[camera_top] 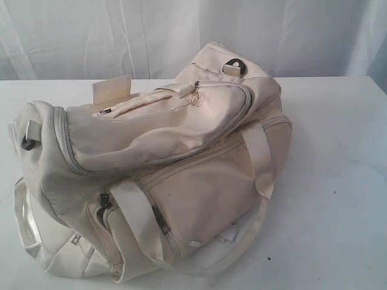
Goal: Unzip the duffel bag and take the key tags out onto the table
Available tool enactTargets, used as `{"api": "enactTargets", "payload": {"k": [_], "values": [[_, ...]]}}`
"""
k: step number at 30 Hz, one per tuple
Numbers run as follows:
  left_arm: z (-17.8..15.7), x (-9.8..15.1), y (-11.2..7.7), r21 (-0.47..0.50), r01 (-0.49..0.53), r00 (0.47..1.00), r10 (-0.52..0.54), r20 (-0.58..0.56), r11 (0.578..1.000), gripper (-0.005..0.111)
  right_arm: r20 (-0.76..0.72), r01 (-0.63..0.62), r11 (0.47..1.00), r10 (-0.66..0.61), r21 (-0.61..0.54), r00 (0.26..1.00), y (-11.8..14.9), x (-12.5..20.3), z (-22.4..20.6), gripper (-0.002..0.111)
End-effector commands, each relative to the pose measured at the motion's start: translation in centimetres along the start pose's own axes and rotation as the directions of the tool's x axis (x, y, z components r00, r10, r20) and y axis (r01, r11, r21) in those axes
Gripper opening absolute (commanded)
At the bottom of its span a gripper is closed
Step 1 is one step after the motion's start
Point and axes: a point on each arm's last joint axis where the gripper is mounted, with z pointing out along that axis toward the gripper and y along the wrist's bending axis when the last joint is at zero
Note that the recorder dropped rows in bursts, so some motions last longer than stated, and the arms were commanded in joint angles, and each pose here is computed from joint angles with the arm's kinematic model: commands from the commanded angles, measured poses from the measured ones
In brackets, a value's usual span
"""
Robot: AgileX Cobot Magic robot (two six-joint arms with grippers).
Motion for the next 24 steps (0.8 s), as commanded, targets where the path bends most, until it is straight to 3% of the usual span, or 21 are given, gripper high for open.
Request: {"api": "enactTargets", "payload": {"k": [1, 24], "values": [[0.02, 0.07, -0.06, 0.008, 0.005, 1.0, -0.005, 0.004, 1.0, 0.048, 0.003, -0.003, 1.0, 0.003, -0.006, 1.0, 0.03, 0.06, -0.01, 0.0], [0.02, 0.07, -0.06, 0.008, 0.0, 1.0, 0.0, 0.004, 1.0, 0.048, 0.003, -0.032, 0.999, 0.032, -0.006, 0.999, 0.03, 0.06, -0.01, 0.0]]}}
